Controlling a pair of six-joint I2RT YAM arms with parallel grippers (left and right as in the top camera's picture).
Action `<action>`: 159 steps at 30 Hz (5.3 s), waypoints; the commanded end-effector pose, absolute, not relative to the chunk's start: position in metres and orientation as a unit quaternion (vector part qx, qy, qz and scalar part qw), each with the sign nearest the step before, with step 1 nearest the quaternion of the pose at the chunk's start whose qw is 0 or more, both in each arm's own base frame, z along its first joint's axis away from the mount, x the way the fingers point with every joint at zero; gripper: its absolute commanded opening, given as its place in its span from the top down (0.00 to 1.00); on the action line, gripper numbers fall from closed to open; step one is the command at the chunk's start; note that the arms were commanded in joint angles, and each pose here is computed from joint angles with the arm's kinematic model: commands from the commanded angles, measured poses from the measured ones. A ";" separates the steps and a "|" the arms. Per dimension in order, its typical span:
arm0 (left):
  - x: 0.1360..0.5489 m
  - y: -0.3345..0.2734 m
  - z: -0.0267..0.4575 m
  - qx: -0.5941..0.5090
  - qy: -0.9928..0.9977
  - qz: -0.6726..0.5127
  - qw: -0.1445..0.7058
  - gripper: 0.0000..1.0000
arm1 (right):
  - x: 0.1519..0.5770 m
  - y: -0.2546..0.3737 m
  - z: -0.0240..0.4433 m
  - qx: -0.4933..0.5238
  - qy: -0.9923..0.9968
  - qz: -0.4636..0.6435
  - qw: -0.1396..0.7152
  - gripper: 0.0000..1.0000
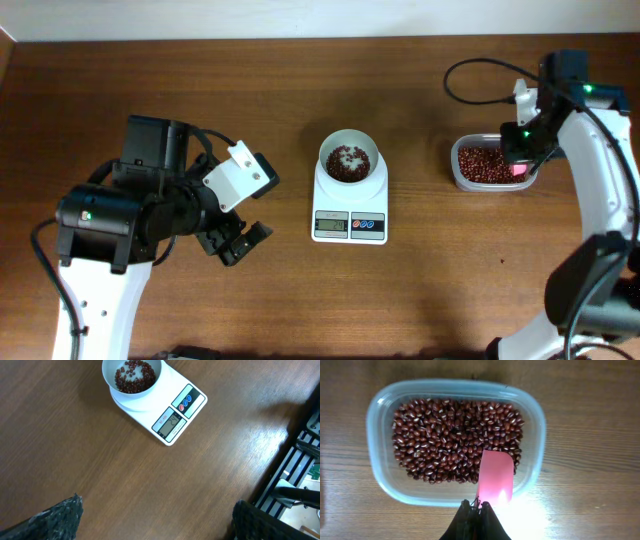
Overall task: Scoop and weigh 50g on scale
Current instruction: 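Dip the scoop into the bean tub again with the right gripper, then carry the filled pink scoop left over the white bowl, then tilt the scoop with the right gripper to pour beans into the bowl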
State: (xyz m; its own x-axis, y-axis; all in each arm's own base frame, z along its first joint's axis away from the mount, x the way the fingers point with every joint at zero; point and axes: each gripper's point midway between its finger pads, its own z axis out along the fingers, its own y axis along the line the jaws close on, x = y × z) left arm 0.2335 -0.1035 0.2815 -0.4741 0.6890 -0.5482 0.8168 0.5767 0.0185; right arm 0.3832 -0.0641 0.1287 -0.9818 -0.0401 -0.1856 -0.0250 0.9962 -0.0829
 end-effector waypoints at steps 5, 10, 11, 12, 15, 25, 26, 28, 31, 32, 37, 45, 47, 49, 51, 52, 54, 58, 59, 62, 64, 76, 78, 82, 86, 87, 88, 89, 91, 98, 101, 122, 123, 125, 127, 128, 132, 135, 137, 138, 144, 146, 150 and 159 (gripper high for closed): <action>0.235 -0.103 0.285 0.451 0.844 -0.121 0.264 0.01 | 0.375 -0.074 0.090 0.001 0.999 -0.015 0.031 0.96; 0.235 -0.103 0.285 0.451 0.844 -0.121 0.264 0.01 | 0.366 -0.059 0.082 0.029 0.995 0.088 0.028 0.96; 0.235 -0.103 0.285 0.451 0.844 -0.121 0.264 0.01 | 0.363 -0.058 0.080 0.036 0.994 0.102 0.026 0.96; 0.235 -0.103 0.285 0.451 0.844 -0.121 0.264 0.01 | 0.360 -0.057 0.079 0.045 0.991 0.120 0.025 0.96; 0.235 -0.103 0.285 0.451 0.844 -0.121 0.264 0.01 | 0.352 -0.059 0.073 0.071 0.983 0.165 0.024 0.96; 0.235 -0.103 0.285 0.451 0.844 -0.121 0.264 0.01 | 0.352 -0.035 0.070 0.090 0.943 0.314 0.064 0.96; 0.235 -0.103 0.285 0.451 0.844 -0.121 0.264 0.01 | 0.351 -0.034 0.068 0.092 0.941 0.320 0.066 0.96; 0.235 -0.103 0.285 0.451 0.844 -0.121 0.264 0.01 | 0.353 -0.028 0.067 0.092 0.932 0.342 0.076 0.96; 0.235 -0.103 0.285 0.451 0.844 -0.121 0.264 0.01 | 0.359 -0.024 0.071 0.092 0.924 0.360 0.091 0.96; 0.235 -0.103 0.285 0.451 0.844 -0.121 0.264 0.01 | 0.361 -0.025 0.071 0.102 0.923 0.360 0.092 0.96; 0.235 -0.103 0.285 0.451 0.844 -0.121 0.264 0.01 | 0.368 -0.037 0.084 0.125 0.899 0.400 0.126 0.96; 0.235 -0.103 0.285 0.451 0.844 -0.121 0.264 0.01 | 0.373 -0.062 0.101 0.152 0.867 0.441 0.176 0.96; 0.235 -0.103 0.285 0.451 0.844 -0.121 0.264 0.01 | 0.373 -0.066 0.106 0.159 0.857 0.454 0.184 0.96; 0.235 -0.103 0.285 0.451 0.844 -0.121 0.264 0.01 | 0.372 -0.072 0.111 0.170 0.846 0.467 0.192 0.96; 0.235 -0.103 0.285 0.451 0.844 -0.121 0.264 0.01 | 0.369 -0.079 0.113 0.182 0.841 0.471 0.195 0.96; 0.235 -0.103 0.285 0.451 0.844 -0.121 0.264 0.01 | 0.368 -0.082 0.113 0.188 0.839 0.471 0.195 0.96; 0.235 -0.103 0.285 0.451 0.844 -0.121 0.264 0.01 | 0.366 -0.085 0.114 0.195 0.835 0.475 0.197 0.96; 0.235 -0.103 0.285 0.451 0.844 -0.121 0.264 0.01 | 0.368 -0.088 0.126 0.200 0.814 0.502 0.214 0.96; 0.235 -0.103 0.285 0.451 0.844 -0.121 0.264 0.01 | 0.365 -0.091 0.118 0.209 0.826 0.484 0.201 0.96; 0.235 -0.103 0.285 0.451 0.844 -0.121 0.264 0.01 | 0.358 -0.093 0.106 0.214 0.845 0.456 0.180 0.96; 0.235 -0.103 0.285 0.451 0.844 -0.121 0.264 0.01 | 0.364 -0.089 0.119 0.207 0.823 0.489 0.200 0.96; 0.235 -0.103 0.285 0.451 0.844 -0.121 0.264 0.01 | 0.371 -0.080 0.147 0.199 0.774 0.556 0.229 0.96; 0.235 -0.103 0.285 0.451 0.844 -0.121 0.264 0.01 | 0.372 -0.075 0.150 0.198 0.770 0.563 0.223 0.96; 0.235 -0.103 0.285 0.451 0.844 -0.121 0.264 0.01 | 0.376 -0.049 0.155 0.173 0.767 0.581 0.209 0.96; 0.235 -0.103 0.285 0.451 0.844 -0.121 0.264 0.01 | 0.381 -0.005 0.162 0.127 0.762 0.608 0.182 0.96; 0.235 -0.103 0.285 0.451 0.844 -0.121 0.264 0.01 | 0.381 0.007 0.163 0.115 0.761 0.614 0.174 0.96; 0.235 -0.103 0.285 0.451 0.844 -0.121 0.264 0.01 | 0.381 0.026 0.165 0.097 0.762 0.620 0.159 0.96; 0.235 -0.103 0.285 0.451 0.844 -0.121 0.264 0.01 | 0.380 0.039 0.165 0.084 0.762 0.624 0.148 0.96; 0.235 -0.103 0.285 0.451 0.844 -0.121 0.264 0.01 | 0.376 0.065 0.168 0.058 0.758 0.636 0.129 0.96; 0.235 -0.103 0.285 0.451 0.844 -0.121 0.264 0.01 | 0.358 0.136 0.169 -0.016 0.760 0.646 0.069 0.96; 0.235 -0.103 0.285 0.451 0.844 -0.121 0.264 0.01 | 0.359 0.153 0.168 -0.026 0.760 0.647 0.054 0.96; 0.235 -0.103 0.285 0.450 0.844 -0.121 0.264 0.01 | 0.414 0.194 0.155 -0.164 0.902 0.340 0.209 0.96; 0.235 -0.103 0.285 0.451 0.844 -0.121 0.264 0.01 | 0.413 0.193 0.160 -0.173 0.909 0.309 0.221 0.96; 0.235 -0.103 0.285 0.451 0.844 -0.121 0.264 0.01 | 0.409 0.193 0.168 -0.188 0.918 0.255 0.238 0.96; 0.235 -0.103 0.285 0.451 0.844 -0.121 0.264 0.01 | 0.401 0.202 0.178 -0.217 0.915 0.227 0.254 0.96; 0.235 -0.103 0.285 0.451 0.844 -0.121 0.264 0.01 | 0.399 0.205 0.184 -0.223 0.914 0.210 0.264 0.96; 0.235 -0.103 0.285 0.451 0.844 -0.121 0.264 0.01 | 0.394 0.212 0.190 -0.236 0.914 0.180 0.277 0.96; 0.235 -0.103 0.285 0.451 0.844 -0.121 0.264 0.01 | 0.396 0.211 0.197 -0.235 0.914 0.177 0.281 0.96; 0.235 -0.103 0.285 0.451 0.844 -0.121 0.264 0.01 | 0.395 0.209 0.201 -0.235 0.915 0.170 0.281 0.96; 0.235 -0.103 0.285 0.451 0.844 -0.121 0.264 0.01 | 0.394 0.208 0.203 -0.235 0.915 0.170 0.279 0.96; 0.235 -0.103 0.285 0.451 0.844 -0.121 0.264 0.01 | 0.380 0.202 0.235 -0.236 0.906 0.173 0.305 0.96; 0.235 -0.103 0.285 0.451 0.844 -0.121 0.264 0.01 | 0.377 0.201 0.246 -0.245 0.899 0.172 0.319 0.96; 0.235 -0.103 0.285 0.451 0.844 -0.121 0.264 0.01 | 0.380 0.203 0.227 -0.245 0.907 0.170 0.298 0.96; 0.235 -0.103 0.285 0.451 0.844 -0.121 0.264 0.01 | 0.382 0.203 0.230 -0.246 0.905 0.166 0.305 0.96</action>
State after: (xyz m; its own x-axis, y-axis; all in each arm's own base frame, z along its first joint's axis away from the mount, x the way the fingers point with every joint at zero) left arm 0.2335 -0.1036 0.2815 -0.4737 0.6891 -0.5484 0.8170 0.5763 0.0184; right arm 0.3835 0.2029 0.2052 -0.7384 -0.3428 -0.5807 -0.5276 0.8300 0.1808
